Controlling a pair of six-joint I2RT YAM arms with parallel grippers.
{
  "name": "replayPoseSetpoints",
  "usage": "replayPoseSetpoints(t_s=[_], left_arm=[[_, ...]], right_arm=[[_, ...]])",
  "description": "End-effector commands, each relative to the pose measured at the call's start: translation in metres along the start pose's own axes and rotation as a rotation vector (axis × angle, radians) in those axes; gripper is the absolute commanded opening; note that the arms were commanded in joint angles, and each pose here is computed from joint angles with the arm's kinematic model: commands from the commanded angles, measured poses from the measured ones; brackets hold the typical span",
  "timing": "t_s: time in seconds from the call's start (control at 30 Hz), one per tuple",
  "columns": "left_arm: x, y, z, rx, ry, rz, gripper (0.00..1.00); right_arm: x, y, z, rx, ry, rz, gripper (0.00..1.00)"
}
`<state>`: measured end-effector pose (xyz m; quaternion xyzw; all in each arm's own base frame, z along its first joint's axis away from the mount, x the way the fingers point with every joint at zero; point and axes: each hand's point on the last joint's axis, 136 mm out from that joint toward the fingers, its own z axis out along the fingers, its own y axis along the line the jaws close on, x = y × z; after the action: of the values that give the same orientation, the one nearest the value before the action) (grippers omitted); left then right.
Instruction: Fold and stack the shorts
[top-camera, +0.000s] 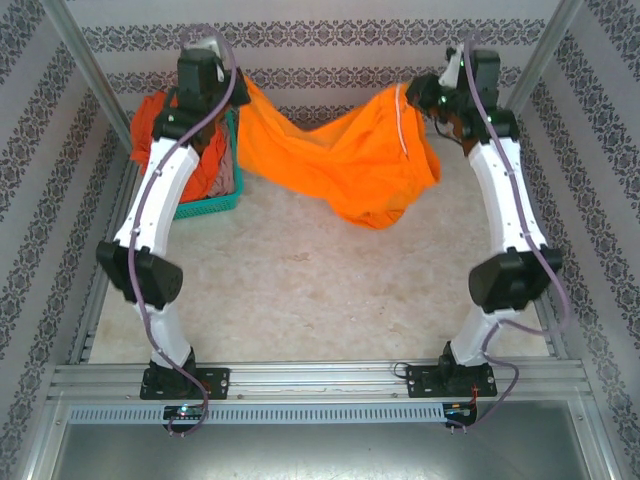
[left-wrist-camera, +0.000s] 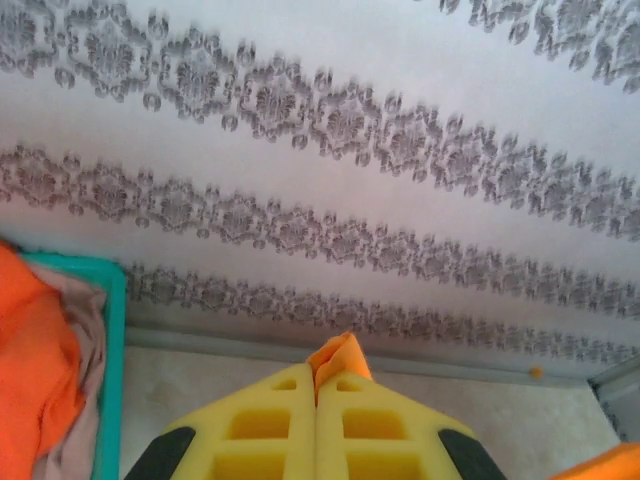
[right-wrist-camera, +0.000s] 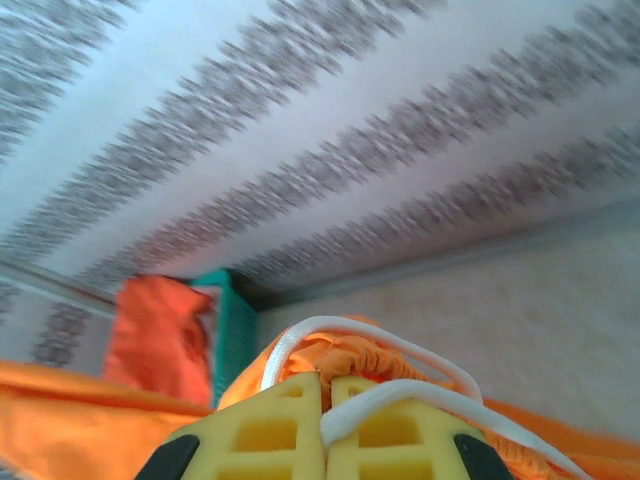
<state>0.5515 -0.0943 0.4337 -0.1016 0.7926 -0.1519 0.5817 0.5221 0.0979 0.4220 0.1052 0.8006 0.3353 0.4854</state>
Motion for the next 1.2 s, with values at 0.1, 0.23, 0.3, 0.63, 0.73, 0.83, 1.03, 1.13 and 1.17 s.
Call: replayPoseSetpoints(t_s=[0.1, 0.23, 0.3, 0.63, 0.73, 0.83, 1.03, 1.13, 1.17], left_arm=[[-0.123, -0.023, -0.079, 0.081, -0.311, -0.032, 0.0], [-0.164, -0.037, -0.146, 0.136, -0.457, -0.007, 0.0], [-0.162, -0.045, -0.169, 0.159, -0.462, 0.033, 0.0], [0.026, -0.008, -0.2, 0.193, -0.32, 0.022, 0.0], [0.122, 0.008, -0.188, 0.176, -0.192, 0.028, 0.0], [0.211, 0.025, -0.183, 0.134, -0.054, 0.064, 0.0], [0.285, 0.086, -0.192, -0.059, 0.062, 0.032, 0.0], [0.288, 0.103, -0.199, -0.137, 0.078, 0.039, 0.0], [0.29, 0.105, -0.199, -0.146, 0.089, 0.048, 0.0]], right_arm=[[-0.099, 0.106, -0.073, -0.317, -0.246, -0.128, 0.0], [-0.134, 0.111, -0.124, -0.376, -0.349, -0.129, 0.0], [-0.124, 0.109, -0.132, -0.356, -0.318, -0.199, 0.0], [0.035, -0.006, -0.121, -0.051, -0.079, -0.178, 0.0], [0.118, -0.069, -0.113, 0.066, 0.041, -0.12, 0.02], [0.201, -0.122, -0.108, 0.138, 0.193, -0.014, 0.04], [0.315, -0.156, -0.123, 0.167, 0.458, 0.139, 0.11], [0.347, -0.156, -0.134, 0.165, 0.525, 0.19, 0.24], [0.353, -0.16, -0.139, 0.19, 0.529, 0.202, 0.3]])
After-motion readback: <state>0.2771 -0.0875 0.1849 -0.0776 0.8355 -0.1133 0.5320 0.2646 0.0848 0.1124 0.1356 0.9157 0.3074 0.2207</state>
